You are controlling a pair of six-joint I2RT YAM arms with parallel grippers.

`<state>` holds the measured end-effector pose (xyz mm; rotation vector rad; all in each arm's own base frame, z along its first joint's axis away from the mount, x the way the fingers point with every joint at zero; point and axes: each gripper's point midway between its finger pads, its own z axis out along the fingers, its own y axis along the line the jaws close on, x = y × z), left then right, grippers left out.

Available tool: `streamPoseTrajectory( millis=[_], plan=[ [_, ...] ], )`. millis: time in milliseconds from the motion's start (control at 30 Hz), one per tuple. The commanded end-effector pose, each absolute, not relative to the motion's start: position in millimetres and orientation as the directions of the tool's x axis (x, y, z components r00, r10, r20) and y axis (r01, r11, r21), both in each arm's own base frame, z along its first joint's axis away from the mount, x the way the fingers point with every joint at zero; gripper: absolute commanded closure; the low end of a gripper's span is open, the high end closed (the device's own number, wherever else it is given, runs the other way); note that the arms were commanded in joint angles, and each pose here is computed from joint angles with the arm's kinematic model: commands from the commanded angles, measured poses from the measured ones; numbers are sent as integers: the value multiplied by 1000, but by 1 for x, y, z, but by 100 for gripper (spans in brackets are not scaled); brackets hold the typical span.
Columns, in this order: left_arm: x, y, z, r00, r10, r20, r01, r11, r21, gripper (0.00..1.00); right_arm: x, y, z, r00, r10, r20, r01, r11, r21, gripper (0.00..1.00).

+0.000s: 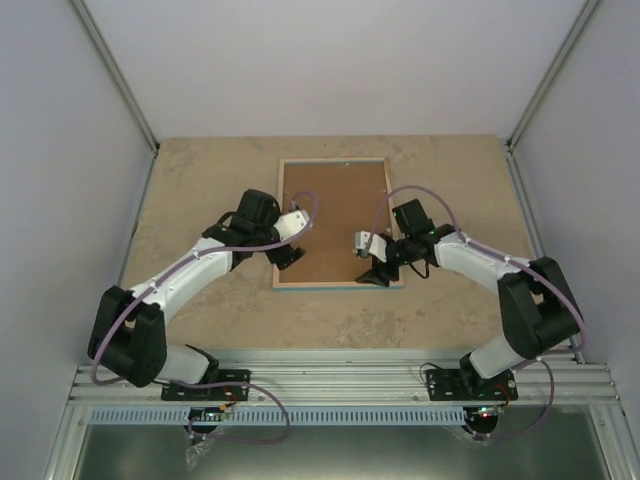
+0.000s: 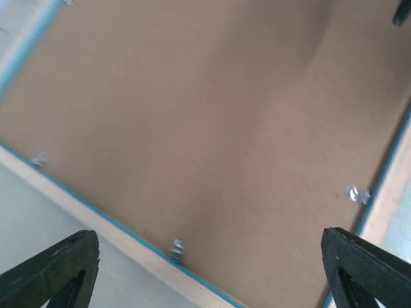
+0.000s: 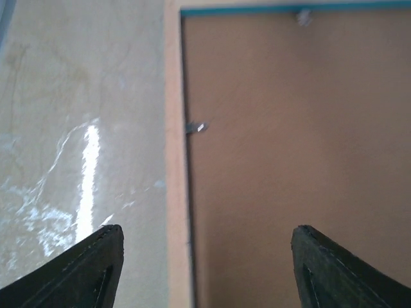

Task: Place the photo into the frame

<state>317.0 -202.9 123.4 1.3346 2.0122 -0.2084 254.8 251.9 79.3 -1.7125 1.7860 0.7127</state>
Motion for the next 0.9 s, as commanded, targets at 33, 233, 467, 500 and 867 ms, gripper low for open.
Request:
streamPoseTrajectory(
  millis=[33, 233, 467, 500, 867],
  plan=[
    [352, -194, 214, -207, 653, -728, 716, 608, 342, 1, 295, 253, 144, 25, -657, -753, -977, 142, -156, 25],
    [358, -214, 237, -264, 606, -750, 760, 609, 225, 1, 355, 215, 220, 1, -564, -826, -883, 388, -266, 3],
    [333, -270, 215, -137, 664, -735, 893, 403, 198, 1, 382, 156, 263, -153, -396, -905, -765, 627, -146, 2],
    [325, -282, 205, -103, 697, -710, 910, 354, 215, 1, 381, 149, 261, -188, -371, -909, -767, 634, -101, 2],
    [263, -363, 79, 79, 858, -507, 988, 2, 156, 12, 369, 77, 203, -556, -113, -823, -619, 717, 320, 2]
  ],
)
